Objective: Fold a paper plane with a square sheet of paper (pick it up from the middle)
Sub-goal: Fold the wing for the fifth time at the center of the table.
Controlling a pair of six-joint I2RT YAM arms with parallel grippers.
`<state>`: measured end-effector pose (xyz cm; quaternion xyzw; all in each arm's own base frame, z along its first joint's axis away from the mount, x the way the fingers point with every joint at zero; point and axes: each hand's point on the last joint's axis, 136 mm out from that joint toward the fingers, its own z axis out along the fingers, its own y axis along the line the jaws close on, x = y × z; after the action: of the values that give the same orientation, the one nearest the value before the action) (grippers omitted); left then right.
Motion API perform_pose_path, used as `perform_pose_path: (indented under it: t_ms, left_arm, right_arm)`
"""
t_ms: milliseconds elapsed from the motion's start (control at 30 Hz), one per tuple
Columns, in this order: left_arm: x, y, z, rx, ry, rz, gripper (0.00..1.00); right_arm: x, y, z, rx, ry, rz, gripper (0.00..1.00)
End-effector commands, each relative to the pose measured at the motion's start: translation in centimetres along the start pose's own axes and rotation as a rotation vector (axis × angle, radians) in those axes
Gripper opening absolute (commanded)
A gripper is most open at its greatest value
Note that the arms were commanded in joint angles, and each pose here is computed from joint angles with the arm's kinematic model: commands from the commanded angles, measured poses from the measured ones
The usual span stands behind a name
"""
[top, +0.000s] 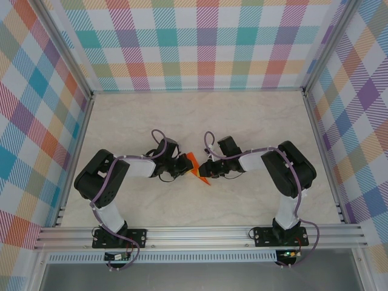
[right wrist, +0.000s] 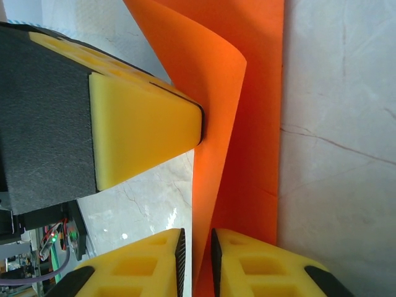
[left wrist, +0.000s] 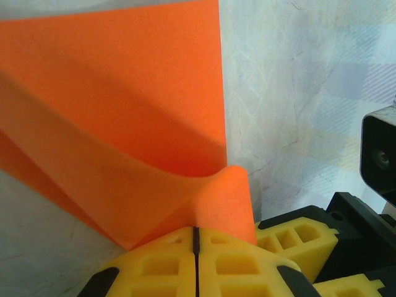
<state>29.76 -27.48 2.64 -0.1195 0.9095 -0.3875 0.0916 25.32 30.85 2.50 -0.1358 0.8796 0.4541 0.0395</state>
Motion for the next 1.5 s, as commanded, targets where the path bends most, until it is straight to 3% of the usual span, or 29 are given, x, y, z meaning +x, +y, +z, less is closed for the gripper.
perform_pose_path:
  t_ms: [0,467,1167,1467]
  left_arm:
    - [0.4,0.1,0.8,-0.018,0.015,0.029,0.06]
    - [-0.1,-2.1,-1.3,0.032,-0.031,0.096,0.06]
    - [1.0,-0.7,0.1,0.051,0.003,0.053,0.06]
    - [0.7,1.1,0.7,-0.048,-0.005,0.035,0.04]
  right_arm:
    - [0.6,-1.5,0.0,0.066,0.015,0.017,0.20]
    - [0.9,-2.8,0.5,0.089,0.012,0.108,0.09]
    - [0.8,-2.8,0.6,0.041,0.005,0.151,0.10]
    - [0.9,-2.6,0.5,0.039,0.012,0.142,0.11]
